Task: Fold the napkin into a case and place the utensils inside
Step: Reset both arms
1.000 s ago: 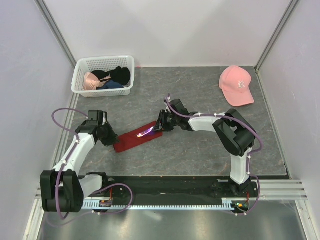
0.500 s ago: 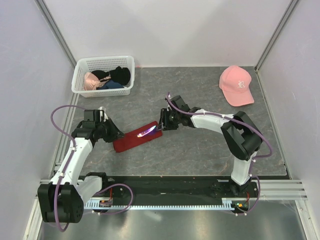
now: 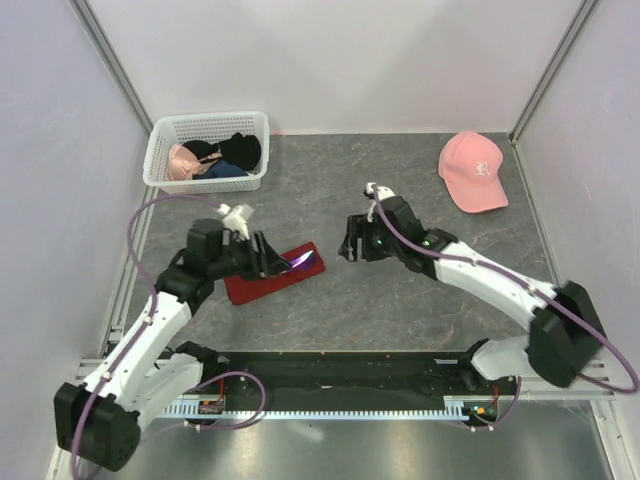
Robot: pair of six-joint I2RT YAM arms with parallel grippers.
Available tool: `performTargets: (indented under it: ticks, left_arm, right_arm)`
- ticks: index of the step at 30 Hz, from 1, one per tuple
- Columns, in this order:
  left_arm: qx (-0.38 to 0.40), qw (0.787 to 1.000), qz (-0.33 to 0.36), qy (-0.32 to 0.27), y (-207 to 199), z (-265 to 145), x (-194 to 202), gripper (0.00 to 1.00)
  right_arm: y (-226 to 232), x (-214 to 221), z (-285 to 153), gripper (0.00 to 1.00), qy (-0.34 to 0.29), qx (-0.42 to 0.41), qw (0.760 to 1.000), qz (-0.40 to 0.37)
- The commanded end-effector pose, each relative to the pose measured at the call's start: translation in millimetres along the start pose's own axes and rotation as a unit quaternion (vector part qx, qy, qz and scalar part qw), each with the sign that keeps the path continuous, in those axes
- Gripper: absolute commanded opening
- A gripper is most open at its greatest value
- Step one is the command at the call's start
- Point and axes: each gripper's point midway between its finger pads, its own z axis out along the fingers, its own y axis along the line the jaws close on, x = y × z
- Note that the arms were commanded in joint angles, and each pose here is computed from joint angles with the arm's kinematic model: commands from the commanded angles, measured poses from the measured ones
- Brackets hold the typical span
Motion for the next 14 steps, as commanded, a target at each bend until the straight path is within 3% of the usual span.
performTargets:
  ticks: [1, 6, 14]
  left_arm:
    - [0.063, 0.994, 0.084, -0.025, -59, 12, 5, 0.59]
    - [0.108, 0.985, 0.136, -0.007, -104, 24, 34, 0.66]
    - [0.171, 0.975, 0.141, 0.004, -120, 28, 54, 0.66]
  right_arm:
    - [-31, 2, -43, 0.79, -0.083, 0.046, 0.995, 0.005]
    - [-49, 15, -77, 0.98, -0.139, 0.054, 0.988, 0.048]
    - [-32, 39, -80, 0.98, -0.144, -0.034, 0.986, 0.078]
